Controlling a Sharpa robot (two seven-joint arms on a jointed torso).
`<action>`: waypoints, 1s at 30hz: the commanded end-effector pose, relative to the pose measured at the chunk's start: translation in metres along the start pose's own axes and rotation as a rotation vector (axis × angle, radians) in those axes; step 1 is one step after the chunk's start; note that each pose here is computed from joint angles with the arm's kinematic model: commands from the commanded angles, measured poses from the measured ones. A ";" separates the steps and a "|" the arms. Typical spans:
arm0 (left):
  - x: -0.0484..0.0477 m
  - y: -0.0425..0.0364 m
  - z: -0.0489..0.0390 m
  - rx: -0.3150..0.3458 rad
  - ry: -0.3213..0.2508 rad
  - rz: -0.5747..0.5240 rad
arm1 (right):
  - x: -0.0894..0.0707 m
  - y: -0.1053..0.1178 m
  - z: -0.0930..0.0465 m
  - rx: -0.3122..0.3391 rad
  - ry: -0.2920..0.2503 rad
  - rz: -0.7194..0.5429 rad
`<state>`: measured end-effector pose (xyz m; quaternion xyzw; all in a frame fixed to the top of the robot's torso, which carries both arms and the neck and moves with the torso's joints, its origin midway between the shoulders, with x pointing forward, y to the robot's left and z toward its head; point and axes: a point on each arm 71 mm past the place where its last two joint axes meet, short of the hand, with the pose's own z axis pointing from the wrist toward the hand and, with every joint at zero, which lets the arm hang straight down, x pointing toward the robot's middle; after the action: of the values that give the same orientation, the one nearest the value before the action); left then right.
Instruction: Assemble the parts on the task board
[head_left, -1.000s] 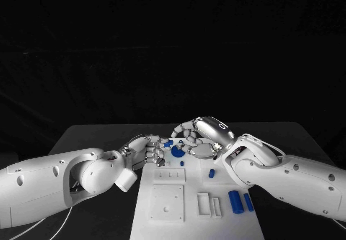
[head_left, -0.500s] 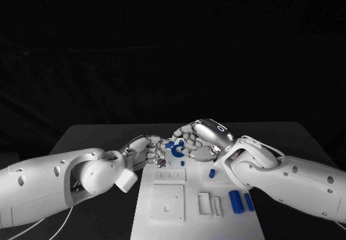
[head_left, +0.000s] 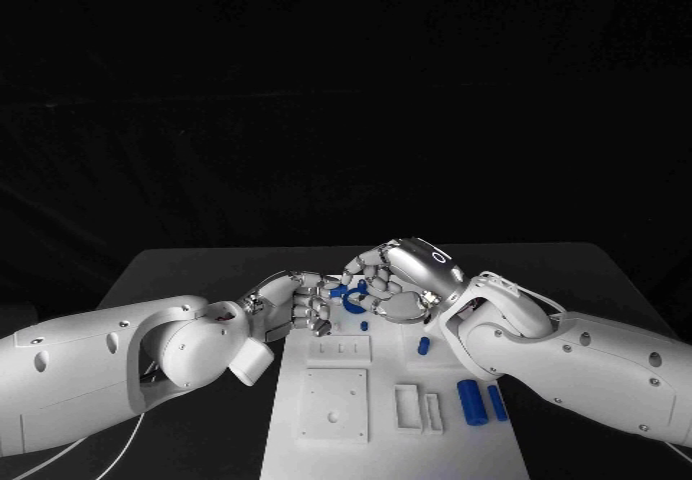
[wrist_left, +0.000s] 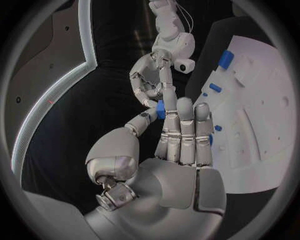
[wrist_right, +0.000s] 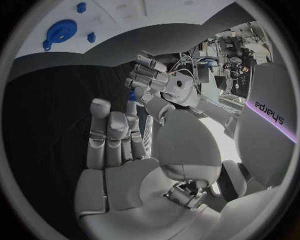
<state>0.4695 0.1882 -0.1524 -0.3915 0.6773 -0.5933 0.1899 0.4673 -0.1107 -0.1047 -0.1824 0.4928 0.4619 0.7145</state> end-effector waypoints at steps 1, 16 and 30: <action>0.0070 -0.0007 0.0014 -0.005 0.047 0.009 | 0.002 0.004 0.002 -0.015 -0.011 0.002; 0.0113 0.0007 0.0019 -0.020 0.074 0.011 | 0.007 0.008 0.005 -0.011 -0.017 0.025; 0.0101 0.0014 0.0017 -0.031 0.064 0.010 | 0.010 0.008 0.004 -0.005 -0.006 0.040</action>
<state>0.4686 0.1886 -0.1527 -0.3891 0.6848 -0.5883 0.1831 0.4688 -0.1071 -0.1106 -0.1607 0.4959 0.4645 0.7159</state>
